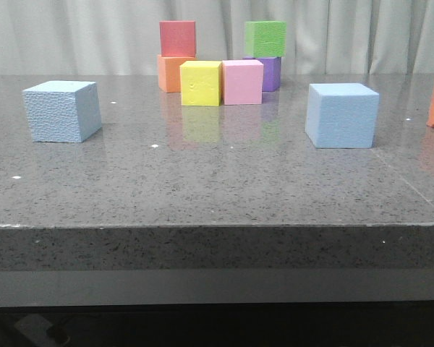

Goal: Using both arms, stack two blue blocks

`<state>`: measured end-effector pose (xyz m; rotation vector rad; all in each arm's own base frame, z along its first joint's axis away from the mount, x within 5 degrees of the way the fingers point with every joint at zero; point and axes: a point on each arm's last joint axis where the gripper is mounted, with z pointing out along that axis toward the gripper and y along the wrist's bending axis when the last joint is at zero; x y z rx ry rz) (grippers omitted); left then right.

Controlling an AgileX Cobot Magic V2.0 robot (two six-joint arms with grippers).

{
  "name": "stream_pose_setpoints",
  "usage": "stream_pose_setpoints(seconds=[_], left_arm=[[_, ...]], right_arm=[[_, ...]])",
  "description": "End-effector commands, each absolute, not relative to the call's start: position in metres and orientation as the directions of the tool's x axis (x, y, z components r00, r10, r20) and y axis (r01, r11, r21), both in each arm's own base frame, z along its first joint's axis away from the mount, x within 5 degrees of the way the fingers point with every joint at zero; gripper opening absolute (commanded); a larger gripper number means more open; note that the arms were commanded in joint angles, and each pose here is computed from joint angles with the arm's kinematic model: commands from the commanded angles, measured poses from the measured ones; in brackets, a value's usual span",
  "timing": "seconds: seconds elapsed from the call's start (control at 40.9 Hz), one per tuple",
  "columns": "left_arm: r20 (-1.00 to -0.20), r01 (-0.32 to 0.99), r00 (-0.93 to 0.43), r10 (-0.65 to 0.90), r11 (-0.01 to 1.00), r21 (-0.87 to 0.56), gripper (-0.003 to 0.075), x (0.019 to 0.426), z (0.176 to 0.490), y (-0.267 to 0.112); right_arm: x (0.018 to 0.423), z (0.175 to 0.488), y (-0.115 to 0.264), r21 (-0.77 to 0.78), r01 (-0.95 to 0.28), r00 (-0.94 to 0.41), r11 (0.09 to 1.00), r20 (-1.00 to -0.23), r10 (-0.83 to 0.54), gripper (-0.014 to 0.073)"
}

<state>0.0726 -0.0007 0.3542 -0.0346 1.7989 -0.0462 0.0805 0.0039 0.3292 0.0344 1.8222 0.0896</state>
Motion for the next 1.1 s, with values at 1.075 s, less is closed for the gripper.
stream_pose_setpoints(seconds=[1.075], left_arm=[[-0.988, 0.143, -0.149, -0.029, 0.988, -0.050, 0.0229, 0.074, 0.368, -0.011]], right_arm=[[0.201, 0.379, 0.098, 0.184, -0.449, -0.653, 0.874, -0.735, -0.181, 0.0590]])
